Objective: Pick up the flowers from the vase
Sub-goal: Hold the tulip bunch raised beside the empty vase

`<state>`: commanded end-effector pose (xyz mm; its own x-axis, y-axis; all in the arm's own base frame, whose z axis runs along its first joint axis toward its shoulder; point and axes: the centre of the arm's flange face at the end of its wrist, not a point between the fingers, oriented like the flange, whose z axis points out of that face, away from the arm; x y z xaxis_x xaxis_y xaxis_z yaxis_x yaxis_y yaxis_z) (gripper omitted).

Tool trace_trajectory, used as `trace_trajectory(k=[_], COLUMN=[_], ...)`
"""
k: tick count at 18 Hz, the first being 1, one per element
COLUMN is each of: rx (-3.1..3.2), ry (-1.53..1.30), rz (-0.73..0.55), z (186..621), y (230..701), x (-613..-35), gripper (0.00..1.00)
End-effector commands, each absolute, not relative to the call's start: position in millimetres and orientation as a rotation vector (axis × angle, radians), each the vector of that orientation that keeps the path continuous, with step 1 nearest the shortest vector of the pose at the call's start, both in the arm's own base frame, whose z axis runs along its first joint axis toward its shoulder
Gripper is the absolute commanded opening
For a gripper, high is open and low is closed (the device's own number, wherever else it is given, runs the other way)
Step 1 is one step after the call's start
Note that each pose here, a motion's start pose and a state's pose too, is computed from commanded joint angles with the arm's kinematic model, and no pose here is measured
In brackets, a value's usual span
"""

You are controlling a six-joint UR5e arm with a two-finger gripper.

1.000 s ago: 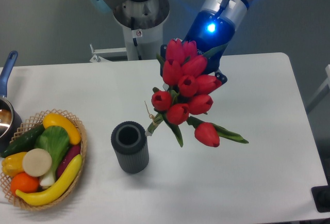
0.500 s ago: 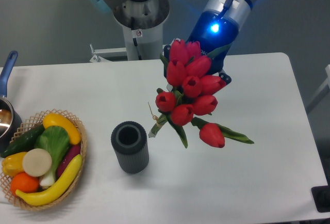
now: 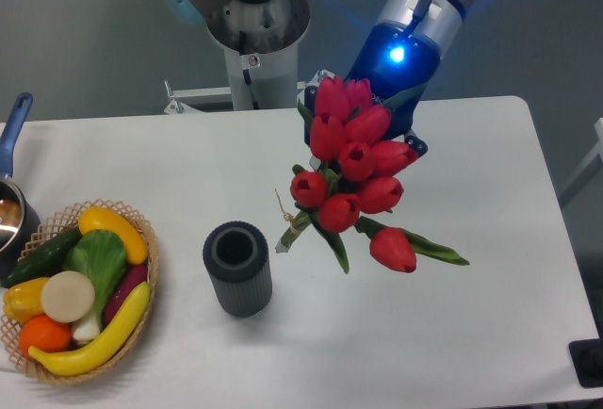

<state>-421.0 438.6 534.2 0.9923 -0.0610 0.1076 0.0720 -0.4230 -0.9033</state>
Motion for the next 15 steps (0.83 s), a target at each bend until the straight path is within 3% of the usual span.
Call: trace_trajectory(k=[15], rx=[-2.005], ry=[-0.005], rz=[-0.140], z=[528.3], y=[434.5], x=[-424.4], gripper=[0.34])
